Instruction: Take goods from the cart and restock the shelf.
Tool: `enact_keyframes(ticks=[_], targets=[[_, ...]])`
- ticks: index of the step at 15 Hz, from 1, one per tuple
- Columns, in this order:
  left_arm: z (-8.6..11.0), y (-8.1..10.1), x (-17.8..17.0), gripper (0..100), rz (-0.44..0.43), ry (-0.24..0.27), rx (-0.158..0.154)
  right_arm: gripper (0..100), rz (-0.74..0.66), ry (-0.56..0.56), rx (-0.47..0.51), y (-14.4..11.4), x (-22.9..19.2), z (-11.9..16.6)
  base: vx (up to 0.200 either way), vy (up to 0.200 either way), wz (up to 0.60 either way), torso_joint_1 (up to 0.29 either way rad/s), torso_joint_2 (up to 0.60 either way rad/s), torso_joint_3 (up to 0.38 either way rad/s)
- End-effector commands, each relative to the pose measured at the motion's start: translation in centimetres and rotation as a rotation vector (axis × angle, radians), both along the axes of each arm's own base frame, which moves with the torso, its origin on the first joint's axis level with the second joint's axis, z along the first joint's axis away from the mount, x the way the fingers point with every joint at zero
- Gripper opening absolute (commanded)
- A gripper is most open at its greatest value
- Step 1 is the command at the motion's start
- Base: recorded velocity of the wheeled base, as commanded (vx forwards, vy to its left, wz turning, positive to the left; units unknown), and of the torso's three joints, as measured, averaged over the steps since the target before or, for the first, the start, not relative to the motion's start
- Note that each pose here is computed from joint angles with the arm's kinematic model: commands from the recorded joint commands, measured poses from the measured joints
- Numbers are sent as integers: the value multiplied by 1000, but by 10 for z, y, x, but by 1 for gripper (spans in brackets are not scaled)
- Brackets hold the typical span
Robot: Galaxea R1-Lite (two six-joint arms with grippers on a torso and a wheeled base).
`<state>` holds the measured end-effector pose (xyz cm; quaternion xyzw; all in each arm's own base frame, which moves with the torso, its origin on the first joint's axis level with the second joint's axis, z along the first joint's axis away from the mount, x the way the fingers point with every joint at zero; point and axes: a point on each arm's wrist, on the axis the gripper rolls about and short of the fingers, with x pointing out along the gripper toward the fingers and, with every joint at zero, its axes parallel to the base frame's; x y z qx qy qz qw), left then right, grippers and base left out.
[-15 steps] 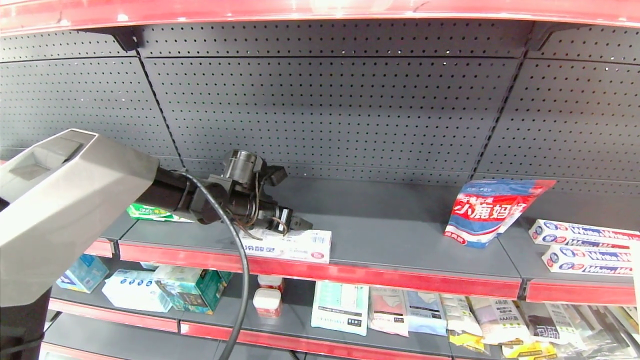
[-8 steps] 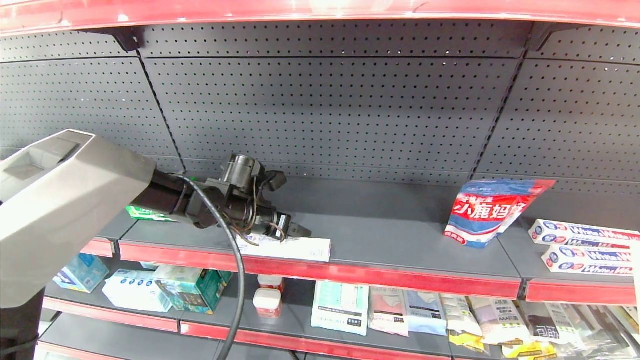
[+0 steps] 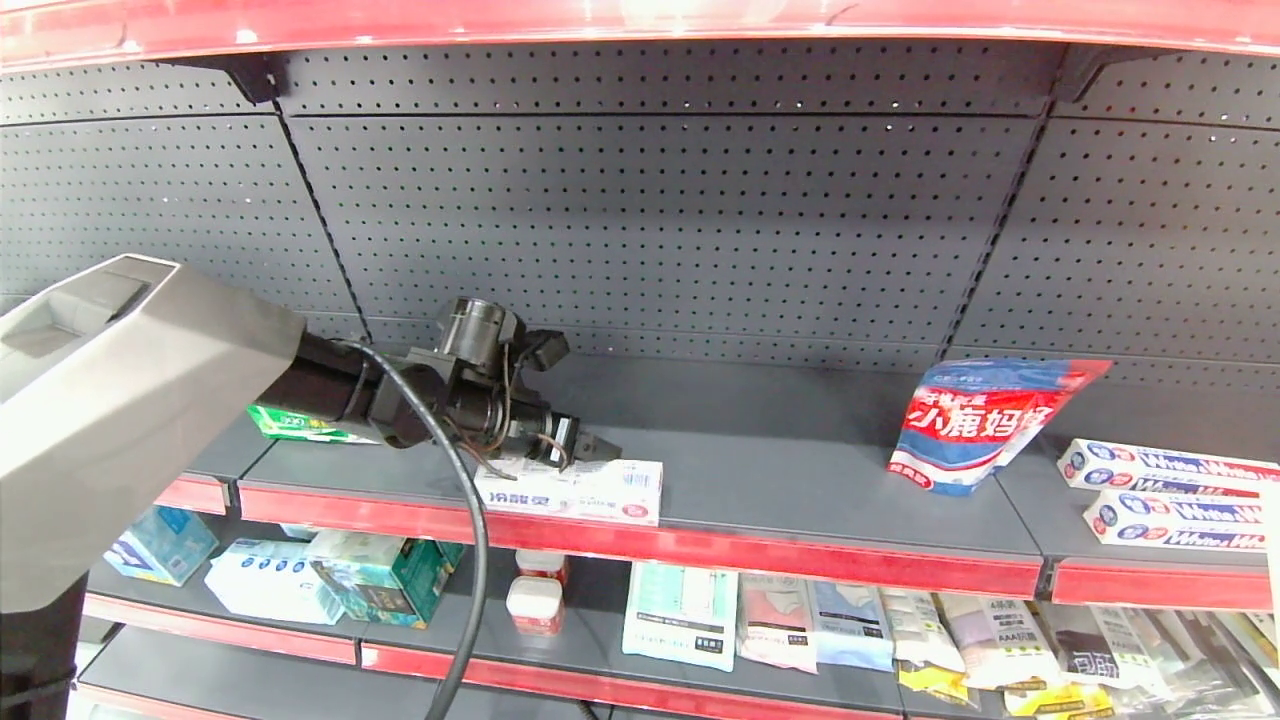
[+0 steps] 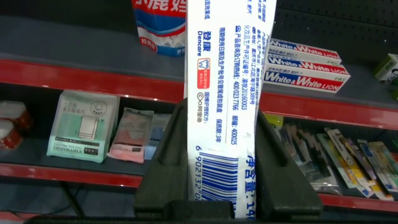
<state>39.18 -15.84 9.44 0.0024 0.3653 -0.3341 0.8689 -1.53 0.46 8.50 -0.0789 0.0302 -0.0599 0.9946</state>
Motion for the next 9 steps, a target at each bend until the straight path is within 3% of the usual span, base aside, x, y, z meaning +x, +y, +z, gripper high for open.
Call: enact_keyframes(ticks=[1,5,9], targets=[[5,2,3,100,7,-18,-8,0,0,1,0,0,0,0,0,0,0,0,0,0],[14,10,12,100,32,-54,-21,0,0,1,0,0,0,0,0,0,0,0,0,0],[27,10,14,100,43,-119,-62,0,-1,2,-2,0,0,0,0,0,0,0,0,0]])
